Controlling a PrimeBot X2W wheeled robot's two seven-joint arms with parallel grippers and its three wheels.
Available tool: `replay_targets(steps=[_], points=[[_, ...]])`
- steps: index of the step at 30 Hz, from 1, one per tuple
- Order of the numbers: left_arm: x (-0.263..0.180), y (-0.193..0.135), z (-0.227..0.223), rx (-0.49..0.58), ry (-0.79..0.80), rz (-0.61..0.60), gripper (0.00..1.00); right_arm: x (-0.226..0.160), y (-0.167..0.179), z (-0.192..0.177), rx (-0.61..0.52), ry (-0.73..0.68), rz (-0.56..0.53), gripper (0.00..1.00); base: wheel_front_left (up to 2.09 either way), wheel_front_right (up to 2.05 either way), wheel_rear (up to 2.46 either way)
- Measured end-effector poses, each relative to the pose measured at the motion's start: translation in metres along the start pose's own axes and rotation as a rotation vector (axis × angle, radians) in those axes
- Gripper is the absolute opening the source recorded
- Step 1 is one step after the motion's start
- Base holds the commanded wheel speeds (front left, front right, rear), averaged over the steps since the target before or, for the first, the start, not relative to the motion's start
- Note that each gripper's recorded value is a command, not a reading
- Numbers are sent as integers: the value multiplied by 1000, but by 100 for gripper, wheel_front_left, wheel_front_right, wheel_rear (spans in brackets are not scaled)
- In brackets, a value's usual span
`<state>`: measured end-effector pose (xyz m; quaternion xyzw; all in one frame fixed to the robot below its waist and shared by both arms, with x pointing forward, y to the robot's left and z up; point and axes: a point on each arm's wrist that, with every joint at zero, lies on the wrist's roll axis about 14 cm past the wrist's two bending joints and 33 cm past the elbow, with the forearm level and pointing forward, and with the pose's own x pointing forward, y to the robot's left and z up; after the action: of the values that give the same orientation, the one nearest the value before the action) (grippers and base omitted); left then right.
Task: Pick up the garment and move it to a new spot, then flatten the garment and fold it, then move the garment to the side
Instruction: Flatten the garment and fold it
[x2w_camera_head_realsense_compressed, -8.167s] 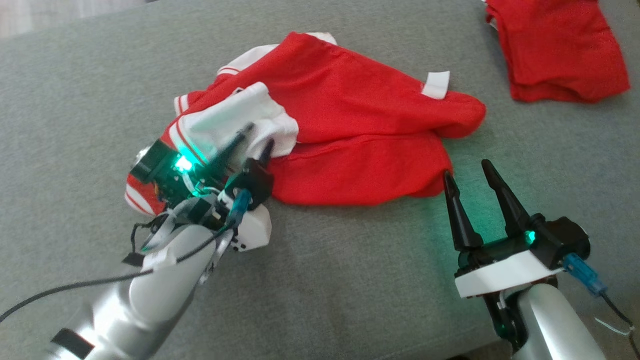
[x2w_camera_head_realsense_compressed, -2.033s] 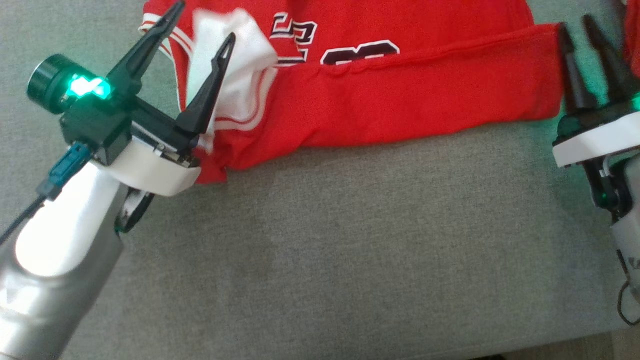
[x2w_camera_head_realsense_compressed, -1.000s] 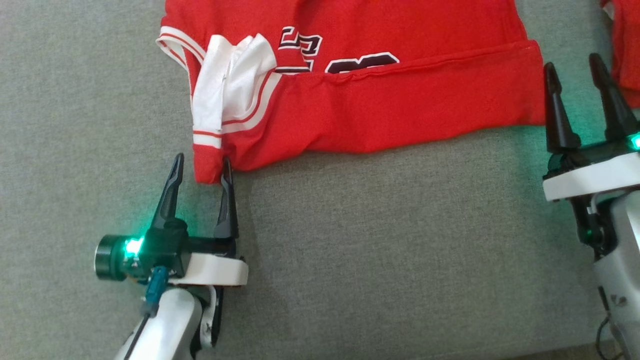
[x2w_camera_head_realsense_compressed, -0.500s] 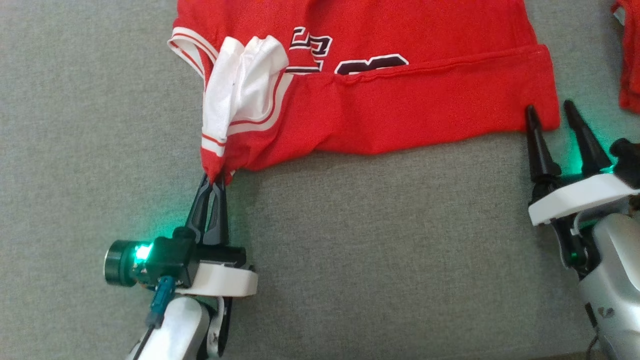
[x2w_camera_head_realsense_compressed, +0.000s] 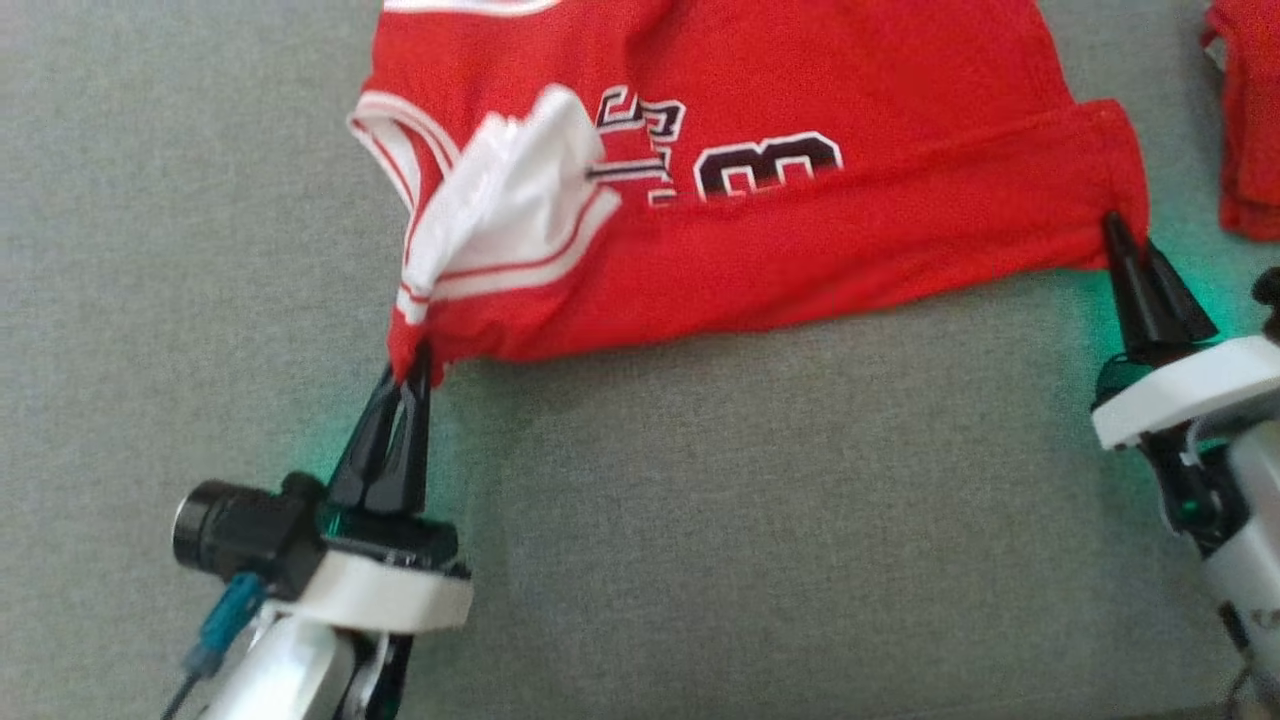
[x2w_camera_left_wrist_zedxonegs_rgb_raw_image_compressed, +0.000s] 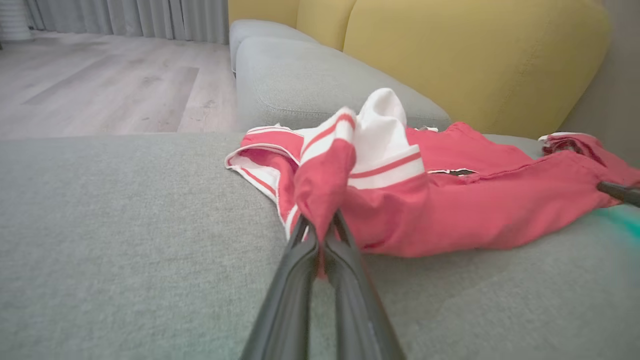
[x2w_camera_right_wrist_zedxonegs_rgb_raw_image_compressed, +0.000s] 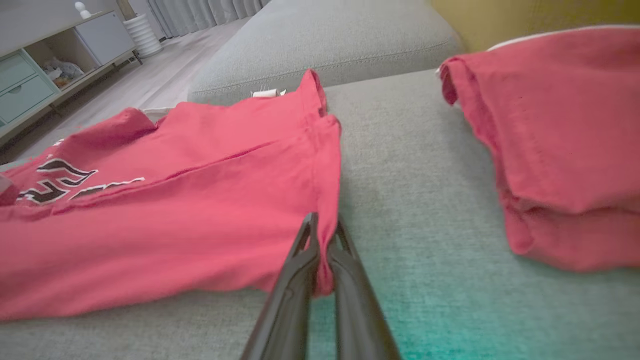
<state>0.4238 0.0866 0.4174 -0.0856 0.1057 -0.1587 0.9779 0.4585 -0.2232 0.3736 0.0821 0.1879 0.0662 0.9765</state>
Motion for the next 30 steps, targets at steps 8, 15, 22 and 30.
replay_targets(steps=[8, 15, 22, 30], points=[[-35, -15, -3, -82, 69, -177, 0, -32, -8, -1, -13, 13, 9, 0, 0, 0, 0], [-65, -23, -29, -119, 188, -257, 0, -69, -14, -15, -1, 53, -1, 0, 0, 0, 0], [-78, -26, -49, -155, 293, -289, 0, -93, -28, -30, 21, 99, -52, 0, 0, 0, 0], [-87, -32, -68, -207, 380, -295, 0, -93, -28, -37, 32, 135, -56, 0, 0, 0, 0]])
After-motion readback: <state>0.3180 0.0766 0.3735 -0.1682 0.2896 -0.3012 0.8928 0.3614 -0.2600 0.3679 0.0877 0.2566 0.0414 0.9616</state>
